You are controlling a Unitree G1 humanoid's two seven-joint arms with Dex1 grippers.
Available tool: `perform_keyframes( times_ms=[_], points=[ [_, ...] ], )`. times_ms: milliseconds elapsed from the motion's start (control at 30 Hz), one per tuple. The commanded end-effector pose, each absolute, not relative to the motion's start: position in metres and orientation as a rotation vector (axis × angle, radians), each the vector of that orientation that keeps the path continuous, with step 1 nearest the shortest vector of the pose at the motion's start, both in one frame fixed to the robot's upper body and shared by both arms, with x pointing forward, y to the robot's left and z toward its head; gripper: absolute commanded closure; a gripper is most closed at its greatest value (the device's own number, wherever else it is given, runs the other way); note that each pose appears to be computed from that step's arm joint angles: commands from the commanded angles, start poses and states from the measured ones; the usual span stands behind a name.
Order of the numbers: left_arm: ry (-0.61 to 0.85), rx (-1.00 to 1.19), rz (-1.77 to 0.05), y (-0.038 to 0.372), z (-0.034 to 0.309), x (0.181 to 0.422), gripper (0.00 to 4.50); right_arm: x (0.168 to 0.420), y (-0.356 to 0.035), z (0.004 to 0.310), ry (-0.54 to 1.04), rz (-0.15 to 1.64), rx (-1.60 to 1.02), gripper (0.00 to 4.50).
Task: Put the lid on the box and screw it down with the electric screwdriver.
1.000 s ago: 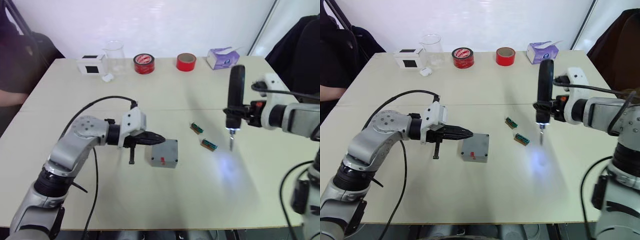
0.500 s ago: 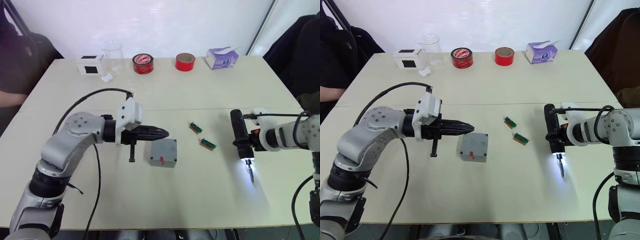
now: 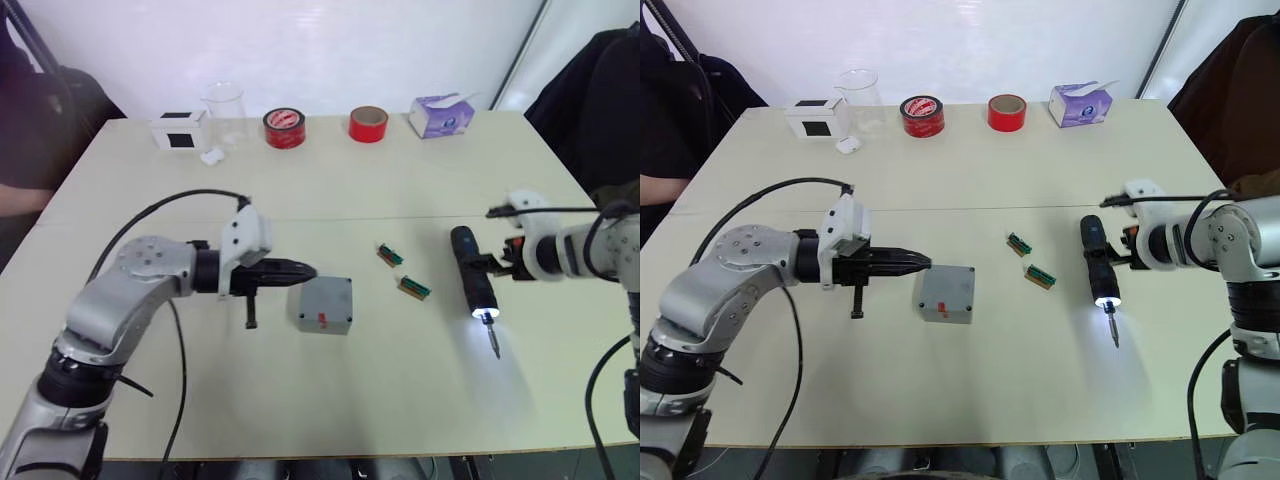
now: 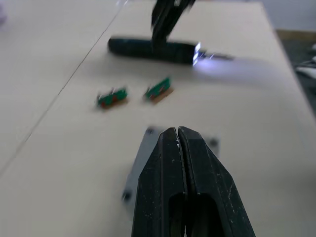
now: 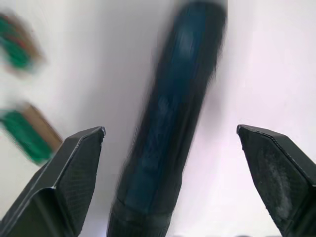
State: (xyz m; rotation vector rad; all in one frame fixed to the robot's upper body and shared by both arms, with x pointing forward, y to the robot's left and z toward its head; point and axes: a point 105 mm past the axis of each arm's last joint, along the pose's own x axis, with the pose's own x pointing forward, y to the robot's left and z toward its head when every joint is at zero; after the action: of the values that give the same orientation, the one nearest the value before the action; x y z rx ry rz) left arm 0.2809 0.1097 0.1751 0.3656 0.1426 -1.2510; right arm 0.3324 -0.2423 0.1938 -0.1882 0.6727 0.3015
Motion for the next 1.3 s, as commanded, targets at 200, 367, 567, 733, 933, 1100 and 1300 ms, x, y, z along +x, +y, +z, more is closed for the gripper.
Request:
perform_keyframes(
  times_ms=[200, 367, 567, 733, 933, 1100, 1300],
  points=[
    [0.235, 0.42, -1.154, 0.136, 0.141, 0.292, 4.5, 0.301, -0.155, 0.196, 0.431, 0.73, -0.301, 2.25],
    [0.253, 0.397, -1.186, 0.123, 0.125, 0.293, 4.5, 0.283, -0.128, 0.151, 0.492, 0.845, -0.312, 4.11],
    [0.259, 0.368, -1.216, 0.113, 0.116, 0.296, 4.5, 0.271, -0.109, 0.13, 0.529, 0.932, -0.278, 4.42],
    [0.235, 0.36, -1.247, 0.098, 0.118, 0.302, 4.5, 0.268, -0.096, 0.124, 0.537, 0.983, -0.277, 4.42],
    [0.217, 0.351, -1.264, 0.084, 0.12, 0.315, 4.5, 0.259, -0.087, 0.122, 0.558, 1.043, -0.263, 4.42],
    [0.218, 0.346, -1.247, 0.083, 0.118, 0.325, 4.5, 0.251, -0.085, 0.128, 0.56, 1.091, -0.264, 4.42],
    [0.279, 0.379, -1.241, 0.113, 0.112, 0.312, 4.5, 0.273, -0.115, 0.142, 0.512, 0.946, -0.372, 4.42]
  ],
)
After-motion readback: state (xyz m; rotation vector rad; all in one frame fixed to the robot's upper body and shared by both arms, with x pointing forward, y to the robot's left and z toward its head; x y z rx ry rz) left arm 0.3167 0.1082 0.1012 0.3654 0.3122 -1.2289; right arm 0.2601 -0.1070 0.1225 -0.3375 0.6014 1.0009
